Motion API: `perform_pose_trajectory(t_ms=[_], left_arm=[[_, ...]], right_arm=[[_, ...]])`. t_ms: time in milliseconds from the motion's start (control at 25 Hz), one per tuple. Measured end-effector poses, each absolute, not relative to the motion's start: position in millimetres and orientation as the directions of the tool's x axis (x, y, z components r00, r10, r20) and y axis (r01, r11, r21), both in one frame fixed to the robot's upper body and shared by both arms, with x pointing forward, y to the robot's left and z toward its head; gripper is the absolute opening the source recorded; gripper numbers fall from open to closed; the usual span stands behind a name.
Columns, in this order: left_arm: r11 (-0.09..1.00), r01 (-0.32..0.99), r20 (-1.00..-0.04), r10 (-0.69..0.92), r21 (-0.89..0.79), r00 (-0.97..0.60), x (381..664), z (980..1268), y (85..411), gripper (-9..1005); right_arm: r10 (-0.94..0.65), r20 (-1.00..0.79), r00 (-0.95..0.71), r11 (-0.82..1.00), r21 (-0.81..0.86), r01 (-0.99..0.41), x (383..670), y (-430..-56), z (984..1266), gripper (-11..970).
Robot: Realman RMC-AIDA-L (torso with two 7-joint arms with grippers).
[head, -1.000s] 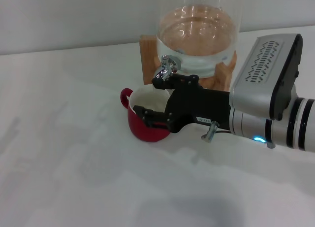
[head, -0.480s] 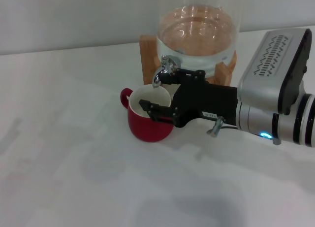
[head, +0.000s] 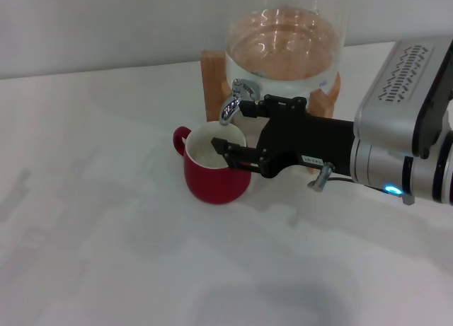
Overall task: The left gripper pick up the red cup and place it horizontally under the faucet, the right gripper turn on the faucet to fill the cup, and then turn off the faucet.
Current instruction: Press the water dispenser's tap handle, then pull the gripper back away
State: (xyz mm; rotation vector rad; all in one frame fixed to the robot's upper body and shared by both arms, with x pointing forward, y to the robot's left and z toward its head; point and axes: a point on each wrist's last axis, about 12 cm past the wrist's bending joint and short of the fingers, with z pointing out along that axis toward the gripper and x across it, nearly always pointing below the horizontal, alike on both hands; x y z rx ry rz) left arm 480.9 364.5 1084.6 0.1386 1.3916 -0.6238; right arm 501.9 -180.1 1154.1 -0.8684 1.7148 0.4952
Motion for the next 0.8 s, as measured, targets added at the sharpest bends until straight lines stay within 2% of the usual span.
perform_pose_trajectory(t_ms=[800], left_arm=[[0.826, 0.489, -0.940, -0.339, -0.279, 0.036, 481, 1084, 364, 887]], right_arm=[[-0.297, -0.943, -0.147, 0.671, -0.096, -0.735, 504, -191, 1154, 719]])
